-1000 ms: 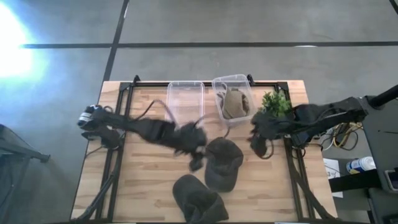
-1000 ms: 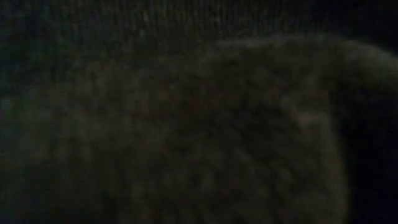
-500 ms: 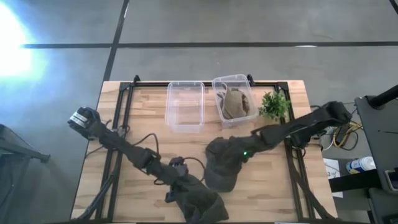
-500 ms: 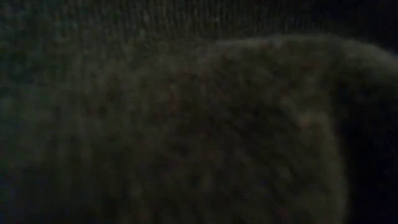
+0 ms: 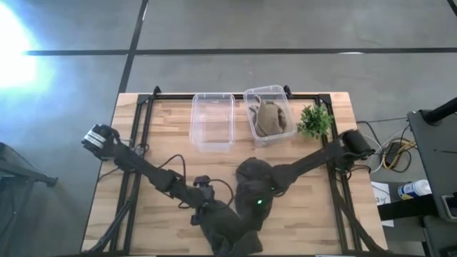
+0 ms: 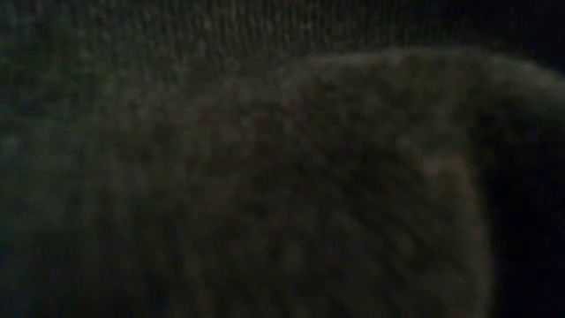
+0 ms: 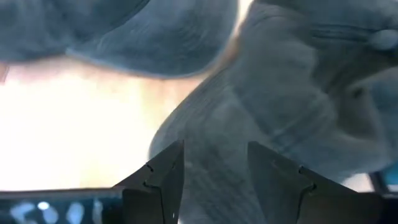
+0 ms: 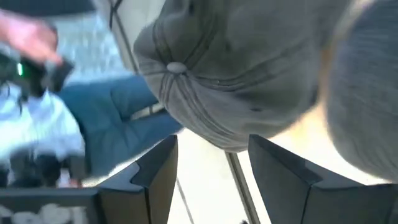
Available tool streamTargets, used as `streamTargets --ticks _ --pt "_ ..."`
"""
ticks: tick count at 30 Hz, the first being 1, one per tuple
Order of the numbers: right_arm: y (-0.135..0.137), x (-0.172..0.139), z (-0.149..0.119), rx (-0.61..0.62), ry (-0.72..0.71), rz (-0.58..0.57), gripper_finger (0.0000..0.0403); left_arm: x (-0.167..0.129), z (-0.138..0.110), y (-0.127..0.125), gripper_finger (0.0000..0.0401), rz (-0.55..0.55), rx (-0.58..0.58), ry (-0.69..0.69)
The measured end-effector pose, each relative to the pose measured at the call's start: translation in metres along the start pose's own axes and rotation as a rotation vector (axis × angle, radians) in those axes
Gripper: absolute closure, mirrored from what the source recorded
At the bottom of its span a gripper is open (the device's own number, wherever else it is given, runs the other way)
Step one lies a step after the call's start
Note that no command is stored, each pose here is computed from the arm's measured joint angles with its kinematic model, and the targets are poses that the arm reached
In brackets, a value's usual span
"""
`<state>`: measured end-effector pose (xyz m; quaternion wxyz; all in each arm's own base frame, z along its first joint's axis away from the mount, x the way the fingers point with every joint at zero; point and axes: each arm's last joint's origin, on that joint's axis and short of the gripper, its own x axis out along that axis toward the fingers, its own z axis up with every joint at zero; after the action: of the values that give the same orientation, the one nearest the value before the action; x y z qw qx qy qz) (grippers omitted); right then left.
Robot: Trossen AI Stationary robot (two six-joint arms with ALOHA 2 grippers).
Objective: Pick & Place hat
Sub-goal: Put the bottom black cap into the left transparent bin
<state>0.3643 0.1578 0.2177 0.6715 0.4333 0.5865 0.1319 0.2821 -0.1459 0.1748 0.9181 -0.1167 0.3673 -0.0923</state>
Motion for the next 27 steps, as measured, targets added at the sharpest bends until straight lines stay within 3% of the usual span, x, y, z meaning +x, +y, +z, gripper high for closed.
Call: streamTargets --ticks 3,15,21,27 --pt "0.000 0.021 0.010 -0.069 0.070 0.011 0.0211 0.005 -0.005 0.005 0.0234 0.038 -0.069 0.011" --pt "-0.001 0.077 0.023 -0.406 0.128 -0.007 0.0211 0.002 -0.030 0.003 0.0234 0.125 -0.388 0.143" --pt "-0.018 0.074 0.041 -0.459 0.029 -0.121 0.0211 -0.008 -0.045 -0.011 0.0234 0.176 -0.488 0.195" --pt "-0.024 0.044 0.064 -0.477 -0.157 -0.274 0.0211 -0.029 -0.052 -0.023 0.0234 0.251 -0.589 0.128"
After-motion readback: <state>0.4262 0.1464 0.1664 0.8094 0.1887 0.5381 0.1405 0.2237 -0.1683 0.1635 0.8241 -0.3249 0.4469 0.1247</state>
